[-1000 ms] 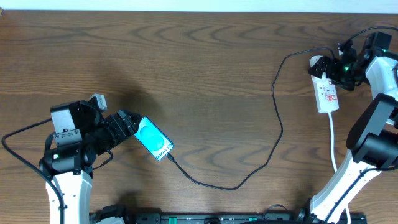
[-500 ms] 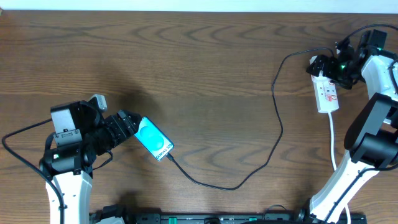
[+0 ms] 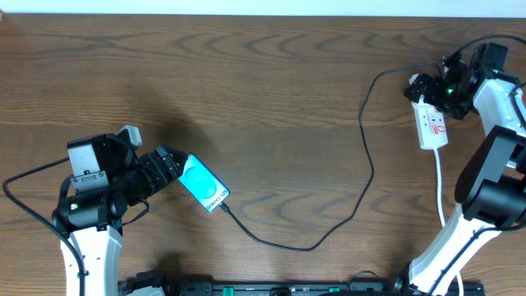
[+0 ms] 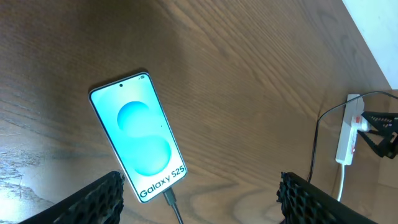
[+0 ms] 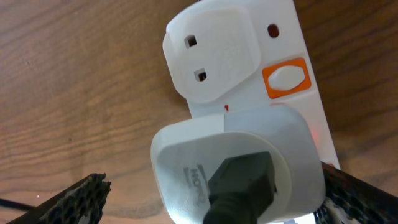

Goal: Plug charger to phone and switch on socket

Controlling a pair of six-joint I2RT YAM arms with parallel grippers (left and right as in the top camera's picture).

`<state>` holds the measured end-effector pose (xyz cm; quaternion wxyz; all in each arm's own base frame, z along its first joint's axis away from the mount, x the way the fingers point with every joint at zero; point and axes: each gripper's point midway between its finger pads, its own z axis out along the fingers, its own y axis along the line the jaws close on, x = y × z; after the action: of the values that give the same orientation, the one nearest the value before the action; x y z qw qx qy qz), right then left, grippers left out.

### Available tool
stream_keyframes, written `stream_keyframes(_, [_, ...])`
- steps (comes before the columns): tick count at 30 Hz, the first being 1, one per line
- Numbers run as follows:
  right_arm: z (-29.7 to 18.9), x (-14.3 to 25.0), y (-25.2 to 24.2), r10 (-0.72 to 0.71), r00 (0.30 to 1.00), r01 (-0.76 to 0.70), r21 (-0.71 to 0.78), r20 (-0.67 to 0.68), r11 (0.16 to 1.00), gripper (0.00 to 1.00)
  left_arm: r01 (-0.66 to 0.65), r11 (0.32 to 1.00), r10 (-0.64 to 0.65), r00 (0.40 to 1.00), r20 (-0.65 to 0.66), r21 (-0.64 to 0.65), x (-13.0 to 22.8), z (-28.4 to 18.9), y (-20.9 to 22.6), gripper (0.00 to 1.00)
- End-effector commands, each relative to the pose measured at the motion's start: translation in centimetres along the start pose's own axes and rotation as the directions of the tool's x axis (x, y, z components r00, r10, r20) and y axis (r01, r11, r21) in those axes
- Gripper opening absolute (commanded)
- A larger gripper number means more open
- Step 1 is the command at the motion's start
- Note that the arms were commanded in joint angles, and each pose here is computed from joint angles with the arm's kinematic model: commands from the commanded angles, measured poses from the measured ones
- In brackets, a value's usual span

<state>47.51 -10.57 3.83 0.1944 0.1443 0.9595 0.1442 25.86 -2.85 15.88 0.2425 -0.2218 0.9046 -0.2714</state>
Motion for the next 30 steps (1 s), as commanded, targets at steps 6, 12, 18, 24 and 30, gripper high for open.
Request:
stream_keyframes(6, [3.6, 5.4, 2.8, 0.105, 0.976, -0.129, -0.117, -0.192, 0.985, 0.99, 0.000, 1.000, 0.000, 1.000, 0.002, 0.011, -0.2, -0.3, -0.5, 0.80])
stream_keyframes(12, [-2.7, 0.6, -0.7, 0.145, 0.981, -0.133, 0.099, -0.126, 0.986, 0.99, 0.002, 1.000, -0.002, 1.000, 0.000, 0.010, -0.2, -0.3, -0.4, 0.80])
stream_keyframes(18, [-9.8, -2.3, 0.7, 0.138, 0.989, -0.131, 0.136, -0.051, 0.982, 0.99, 0.002, 1.000, -0.002, 1.000, 0.000, 0.010, -0.2, -0.3, -0.4, 0.80])
stream_keyframes(24, [-17.8, -1.0, 3.7, 0.151, 0.989, -0.149, 0.169, 0.004, 0.974, 0.99, 0.002, 1.000, -0.002, 1.000, 0.001, 0.010, -0.2, -0.3, -0.4, 0.80])
stream_keyframes(30, [-23.8, 3.9, 6.5, 0.154, 0.987, -0.145, 0.172, -0.046, 0.974, 0.99, 0.002, 1.000, -0.002, 1.000, 0.001, 0.007, -0.2, -0.3, -0.4, 0.80])
